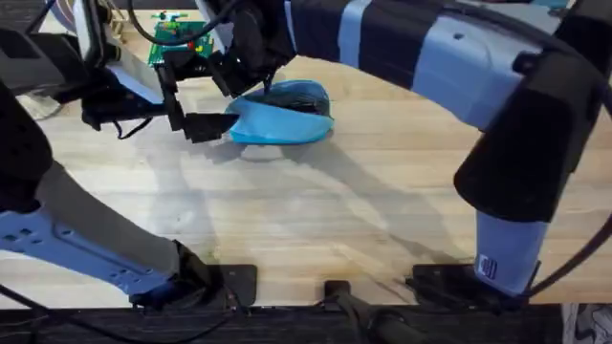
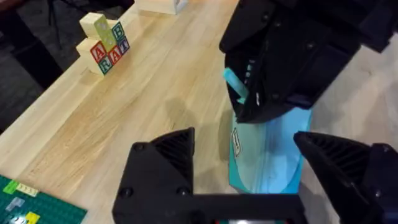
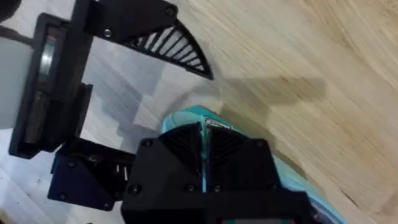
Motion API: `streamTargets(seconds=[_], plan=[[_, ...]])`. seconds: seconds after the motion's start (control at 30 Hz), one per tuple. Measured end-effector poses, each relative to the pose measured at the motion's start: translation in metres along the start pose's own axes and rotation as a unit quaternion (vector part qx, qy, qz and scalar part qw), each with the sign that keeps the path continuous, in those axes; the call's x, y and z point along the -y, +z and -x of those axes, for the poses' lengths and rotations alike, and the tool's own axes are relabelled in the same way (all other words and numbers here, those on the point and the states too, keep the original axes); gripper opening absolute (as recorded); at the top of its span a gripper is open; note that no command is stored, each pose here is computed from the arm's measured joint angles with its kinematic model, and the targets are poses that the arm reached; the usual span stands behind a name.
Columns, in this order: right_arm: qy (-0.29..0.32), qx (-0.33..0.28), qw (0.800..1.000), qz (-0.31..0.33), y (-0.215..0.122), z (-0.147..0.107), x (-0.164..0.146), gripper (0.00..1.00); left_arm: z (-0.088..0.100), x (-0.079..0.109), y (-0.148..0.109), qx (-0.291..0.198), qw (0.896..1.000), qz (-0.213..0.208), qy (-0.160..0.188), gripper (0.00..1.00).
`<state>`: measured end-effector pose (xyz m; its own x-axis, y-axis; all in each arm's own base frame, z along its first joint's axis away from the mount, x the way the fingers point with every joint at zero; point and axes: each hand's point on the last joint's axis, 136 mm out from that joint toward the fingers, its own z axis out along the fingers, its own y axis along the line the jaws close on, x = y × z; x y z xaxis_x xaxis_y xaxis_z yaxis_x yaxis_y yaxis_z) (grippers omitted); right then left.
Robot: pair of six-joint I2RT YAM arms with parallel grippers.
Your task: Unzip the bag, pick up the pens from the table one at a time and place them inside, then zip the bag closed.
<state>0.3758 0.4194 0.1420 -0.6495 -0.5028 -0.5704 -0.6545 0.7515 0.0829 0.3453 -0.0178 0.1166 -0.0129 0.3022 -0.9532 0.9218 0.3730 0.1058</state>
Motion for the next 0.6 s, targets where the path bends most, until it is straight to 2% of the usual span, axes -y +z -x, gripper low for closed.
streamTargets(seconds=[0.13,0.27,0.6], plan=[[0.0,0.0,1.0,0.0,0.0,0.0,0.0,0.031,-0.006,0.0,0.007,0.007,1.0,-0.007,-0.022,0.993],[-0.012,0.0,1.0,0.0,0.0,0.0,0.0,0.031,-0.023,0.002,0.014,0.033,0.996,-0.014,-0.077,0.993],[-0.03,0.0,1.0,0.0,0.0,0.0,0.0,0.031,-0.021,0.001,0.014,0.045,0.995,-0.013,-0.087,0.994]])
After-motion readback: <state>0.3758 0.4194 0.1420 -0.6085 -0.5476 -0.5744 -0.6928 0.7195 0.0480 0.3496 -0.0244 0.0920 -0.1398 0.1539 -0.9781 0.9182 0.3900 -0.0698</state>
